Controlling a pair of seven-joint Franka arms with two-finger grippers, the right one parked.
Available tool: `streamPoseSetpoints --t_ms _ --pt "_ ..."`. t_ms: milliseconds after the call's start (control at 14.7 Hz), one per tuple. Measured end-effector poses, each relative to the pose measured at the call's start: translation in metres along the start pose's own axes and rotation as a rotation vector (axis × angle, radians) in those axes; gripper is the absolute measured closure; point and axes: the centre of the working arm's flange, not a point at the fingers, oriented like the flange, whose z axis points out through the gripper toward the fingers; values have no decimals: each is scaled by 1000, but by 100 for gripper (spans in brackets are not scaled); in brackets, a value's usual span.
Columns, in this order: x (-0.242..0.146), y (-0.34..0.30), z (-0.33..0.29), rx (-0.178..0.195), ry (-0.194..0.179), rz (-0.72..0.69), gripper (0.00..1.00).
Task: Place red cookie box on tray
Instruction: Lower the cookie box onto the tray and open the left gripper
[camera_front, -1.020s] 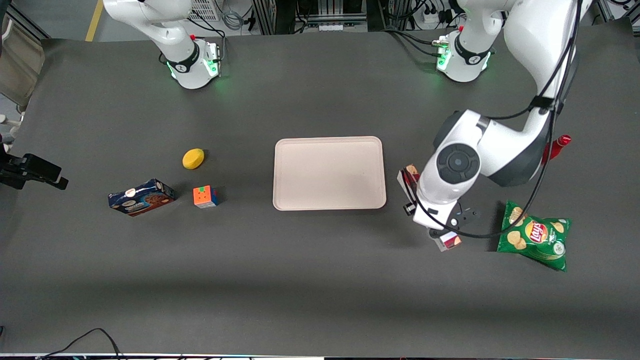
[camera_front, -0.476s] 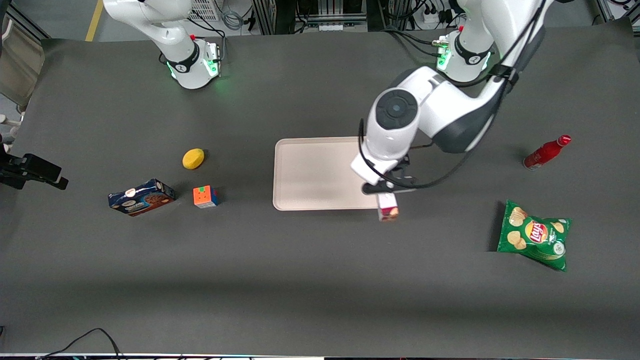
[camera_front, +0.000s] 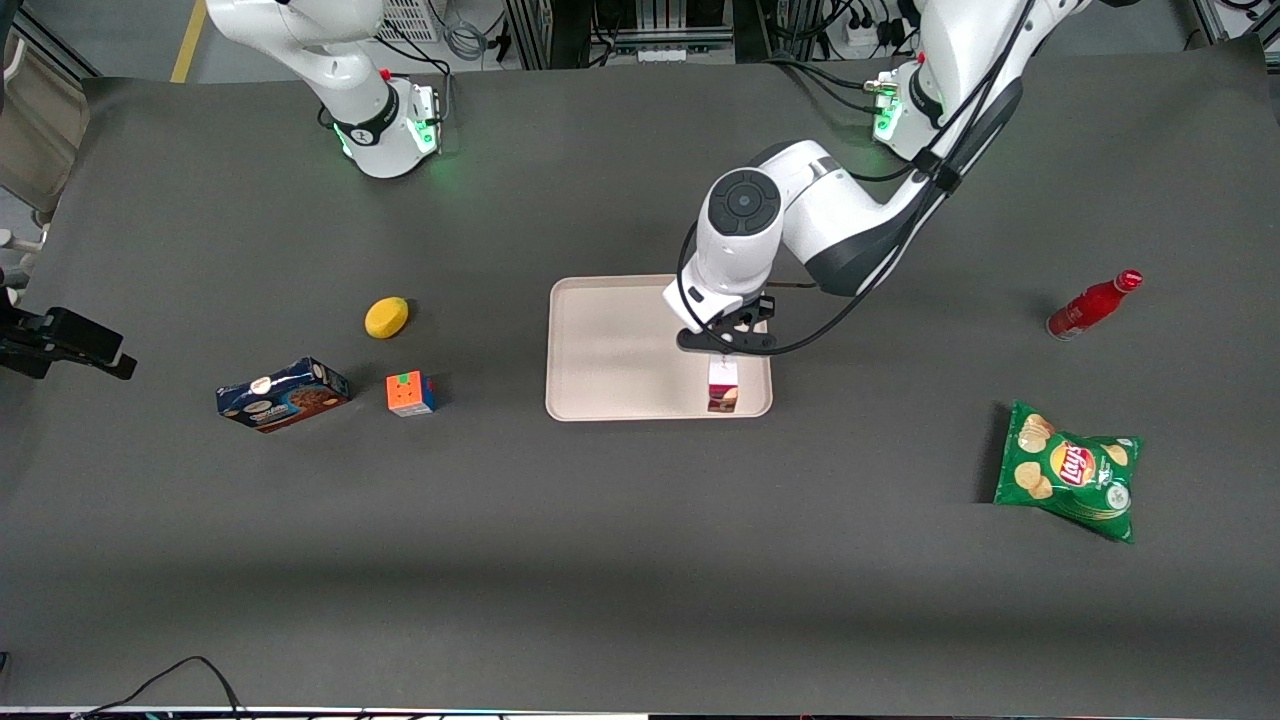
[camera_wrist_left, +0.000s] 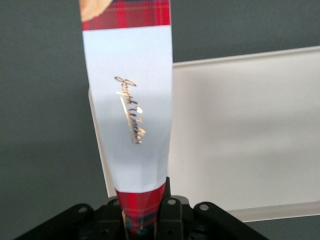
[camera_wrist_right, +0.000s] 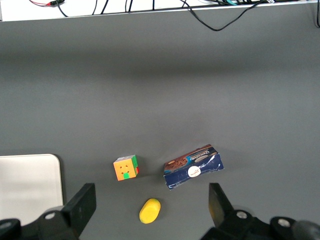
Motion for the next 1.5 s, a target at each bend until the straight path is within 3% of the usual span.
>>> streamPoseSetpoints --t_ms 544,1020,1497 --pt "-38 3 61 -7 -7 -32 78" --pt "-30 -6 90 16 23 -67 78" --pt "-25 -9 97 0 36 -81 78"
